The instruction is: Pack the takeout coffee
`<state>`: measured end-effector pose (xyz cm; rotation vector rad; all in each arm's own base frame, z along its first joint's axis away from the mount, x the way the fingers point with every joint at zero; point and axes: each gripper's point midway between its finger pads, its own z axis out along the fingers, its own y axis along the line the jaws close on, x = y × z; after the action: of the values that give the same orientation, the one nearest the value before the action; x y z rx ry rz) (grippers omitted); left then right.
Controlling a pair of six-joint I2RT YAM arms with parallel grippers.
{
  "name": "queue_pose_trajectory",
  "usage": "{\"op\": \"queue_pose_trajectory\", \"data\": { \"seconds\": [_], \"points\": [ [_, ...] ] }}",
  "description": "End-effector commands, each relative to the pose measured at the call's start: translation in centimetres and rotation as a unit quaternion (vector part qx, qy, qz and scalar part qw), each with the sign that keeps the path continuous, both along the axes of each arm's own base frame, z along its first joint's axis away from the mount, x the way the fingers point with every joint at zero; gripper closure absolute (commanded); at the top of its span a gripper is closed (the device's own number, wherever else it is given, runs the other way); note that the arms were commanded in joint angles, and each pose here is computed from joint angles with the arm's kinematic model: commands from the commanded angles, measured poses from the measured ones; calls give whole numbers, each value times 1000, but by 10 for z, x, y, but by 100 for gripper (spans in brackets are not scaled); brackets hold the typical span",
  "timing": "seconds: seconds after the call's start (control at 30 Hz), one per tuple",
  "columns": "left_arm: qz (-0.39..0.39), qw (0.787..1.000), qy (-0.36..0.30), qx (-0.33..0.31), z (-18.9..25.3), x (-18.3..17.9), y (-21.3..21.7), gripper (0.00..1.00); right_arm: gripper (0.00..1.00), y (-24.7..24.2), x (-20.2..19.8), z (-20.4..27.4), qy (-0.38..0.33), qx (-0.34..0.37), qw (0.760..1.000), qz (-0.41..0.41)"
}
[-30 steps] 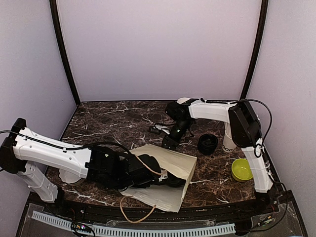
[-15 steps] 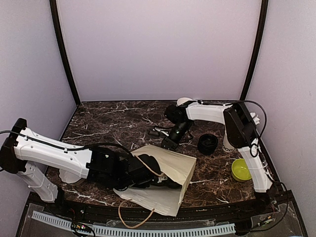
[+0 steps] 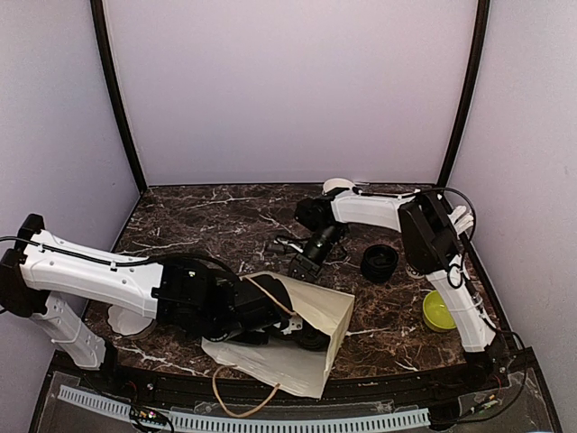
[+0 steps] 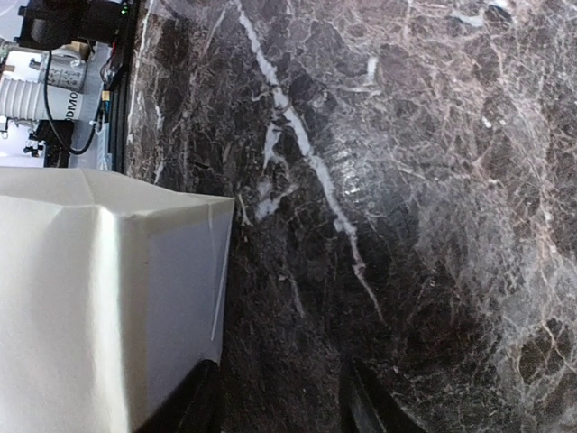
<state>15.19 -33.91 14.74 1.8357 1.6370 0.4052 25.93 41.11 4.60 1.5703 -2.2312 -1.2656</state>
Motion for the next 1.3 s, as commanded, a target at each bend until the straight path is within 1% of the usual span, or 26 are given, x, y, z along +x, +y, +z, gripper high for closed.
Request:
{"op": "queue_pose_trajectory", "data": {
  "seconds": [0.0, 0.07, 0.17, 0.27, 0.33, 0.4, 0.53, 0.7, 0.8, 1.0, 1.13, 1.27],
  "points": [
    [-10, 998, 56, 7, -3, -14, 7, 58, 50, 3, 30, 9, -67, -19, 997, -32],
    [-10, 998, 67, 7, -4, -15, 6, 58, 47, -3, 59, 21, -104, -21, 992, -68],
    [-7, 997, 79, 11, -7, -15, 6, 58, 45, -16, 99, 45, -150, -22, 982, -108],
    [-5, 996, 86, 14, -10, -13, 6, 58, 45, -28, 125, 75, -189, -15, 973, -134],
    [-3, 996, 91, 18, -13, -11, 6, 58, 45, -35, 133, 100, -218, -5, 967, -136],
    [0, 995, 98, 21, -15, -9, 4, 58, 44, -43, 132, 128, -250, 10, 959, -130],
    [1, 994, 106, 23, -18, -4, -2, 59, 43, -54, 114, 181, -296, 55, 948, -108],
    [12, 990, 139, 28, -26, 0, -11, 59, 43, -58, 85, 230, -300, 127, 941, -89],
    [12, 987, 157, 35, -35, -1, -14, 59, 43, -57, 79, 244, -299, 149, 938, -89],
    [28, 980, 192, 46, -47, 1, -12, 60, 43, -63, 83, 256, -312, 150, 932, -105],
    [29, 978, 201, 37, -53, 7, -13, 60, 43, -69, 87, 258, -318, 151, 929, -118],
    [15, 979, 204, 19, -56, 23, -24, 60, 43, -73, 87, 259, -312, 152, 930, -124]
  ]
}}
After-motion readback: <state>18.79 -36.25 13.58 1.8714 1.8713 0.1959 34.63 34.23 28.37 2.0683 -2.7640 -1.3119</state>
